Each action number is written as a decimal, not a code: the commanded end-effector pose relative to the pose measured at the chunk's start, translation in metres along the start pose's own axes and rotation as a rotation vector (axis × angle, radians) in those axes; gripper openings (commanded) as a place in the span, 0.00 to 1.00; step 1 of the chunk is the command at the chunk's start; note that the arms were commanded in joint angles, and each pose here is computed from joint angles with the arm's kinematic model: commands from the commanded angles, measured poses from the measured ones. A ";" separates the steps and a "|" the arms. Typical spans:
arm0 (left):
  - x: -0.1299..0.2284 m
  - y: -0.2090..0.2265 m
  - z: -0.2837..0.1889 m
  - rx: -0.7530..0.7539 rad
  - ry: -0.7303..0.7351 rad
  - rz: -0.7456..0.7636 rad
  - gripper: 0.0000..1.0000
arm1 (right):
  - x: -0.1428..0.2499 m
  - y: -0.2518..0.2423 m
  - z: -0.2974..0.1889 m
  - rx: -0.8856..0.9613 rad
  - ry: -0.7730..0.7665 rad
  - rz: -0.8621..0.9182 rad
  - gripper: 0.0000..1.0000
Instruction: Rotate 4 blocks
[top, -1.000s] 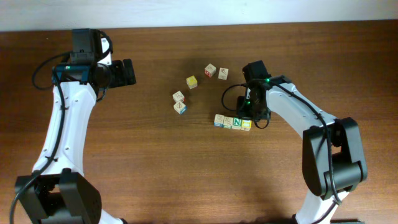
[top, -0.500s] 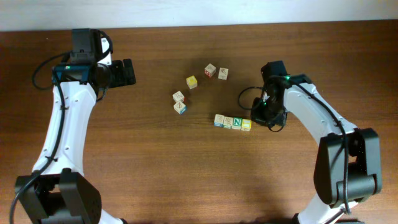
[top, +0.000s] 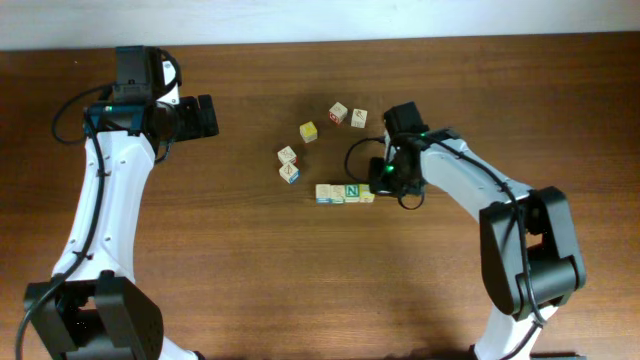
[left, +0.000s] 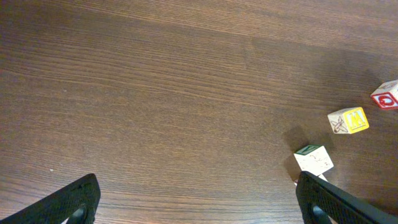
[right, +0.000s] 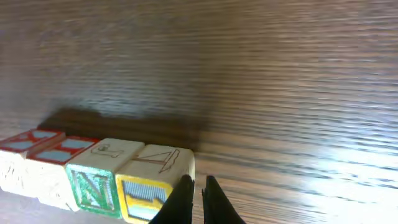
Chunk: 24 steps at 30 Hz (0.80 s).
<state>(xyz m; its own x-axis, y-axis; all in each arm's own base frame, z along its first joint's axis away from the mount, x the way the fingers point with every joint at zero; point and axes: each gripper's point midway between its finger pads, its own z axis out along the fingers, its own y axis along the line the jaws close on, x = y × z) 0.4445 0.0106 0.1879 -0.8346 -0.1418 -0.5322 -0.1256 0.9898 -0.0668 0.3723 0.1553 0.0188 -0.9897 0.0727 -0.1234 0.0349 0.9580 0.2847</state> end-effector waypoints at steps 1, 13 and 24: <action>-0.003 0.000 0.000 -0.005 -0.006 -0.007 0.99 | 0.004 0.006 0.004 -0.009 0.012 -0.043 0.09; -0.004 -0.028 -0.002 0.157 -0.005 -0.005 0.99 | -0.020 -0.003 -0.078 -0.285 0.005 -0.034 0.15; 0.171 -0.195 0.083 0.467 0.540 0.167 0.00 | -0.014 -0.004 -0.059 -0.287 0.003 -0.019 0.14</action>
<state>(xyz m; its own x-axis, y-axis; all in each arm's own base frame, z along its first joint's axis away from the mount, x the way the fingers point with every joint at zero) 0.3842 -0.1898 0.0633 -0.9809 0.1128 -0.1583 0.1697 0.8943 -0.4141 0.3856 0.1311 0.0783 -0.9879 0.0540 -0.1455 -0.0319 0.8467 0.5311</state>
